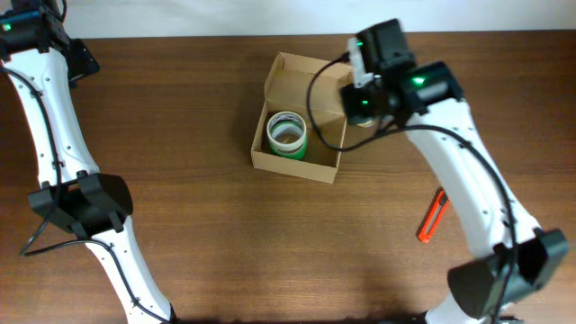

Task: Pack container
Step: 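Lift the correction tape and carry it over the box with the right gripper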

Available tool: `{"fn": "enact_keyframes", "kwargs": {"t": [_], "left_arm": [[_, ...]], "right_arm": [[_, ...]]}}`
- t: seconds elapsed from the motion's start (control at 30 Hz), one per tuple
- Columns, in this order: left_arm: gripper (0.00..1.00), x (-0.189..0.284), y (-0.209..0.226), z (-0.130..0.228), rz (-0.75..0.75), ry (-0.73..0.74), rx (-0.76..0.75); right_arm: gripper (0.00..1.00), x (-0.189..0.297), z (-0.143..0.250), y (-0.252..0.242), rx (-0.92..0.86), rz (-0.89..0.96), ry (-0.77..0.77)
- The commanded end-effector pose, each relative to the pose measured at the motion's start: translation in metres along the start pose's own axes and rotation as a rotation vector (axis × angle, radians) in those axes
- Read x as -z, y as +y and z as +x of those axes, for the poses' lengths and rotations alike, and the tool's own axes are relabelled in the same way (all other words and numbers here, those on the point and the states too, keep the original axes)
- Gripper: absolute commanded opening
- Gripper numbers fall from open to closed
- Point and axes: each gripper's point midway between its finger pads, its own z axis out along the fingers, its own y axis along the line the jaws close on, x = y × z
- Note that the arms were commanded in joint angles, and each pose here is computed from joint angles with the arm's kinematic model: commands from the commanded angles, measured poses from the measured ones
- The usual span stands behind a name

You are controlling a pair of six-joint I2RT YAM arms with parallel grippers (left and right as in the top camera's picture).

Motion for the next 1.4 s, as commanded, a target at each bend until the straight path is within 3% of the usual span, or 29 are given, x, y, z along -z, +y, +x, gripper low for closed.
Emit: {"fn": "enact_keyframes", "kwargs": {"t": [0.0, 0.23, 0.57, 1.37], "left_arm": [[1.00, 0.014, 0.007, -0.004, 0.005, -0.025, 0.002], [1.00, 0.014, 0.007, -0.004, 0.005, -0.025, 0.002], [1.00, 0.014, 0.007, -0.004, 0.005, -0.025, 0.003], [1.00, 0.014, 0.007, -0.004, 0.005, -0.025, 0.002]], "right_arm": [[0.29, -0.009, -0.009, 0.023, -0.084, -0.009, -0.003], [0.33, -0.038, -0.001, 0.059, -0.249, -0.024, 0.050], [0.32, -0.070, 0.024, 0.062, -0.568, 0.057, 0.157], [0.32, -0.131, 0.065, 0.061, -0.601, 0.154, 0.307]]}}
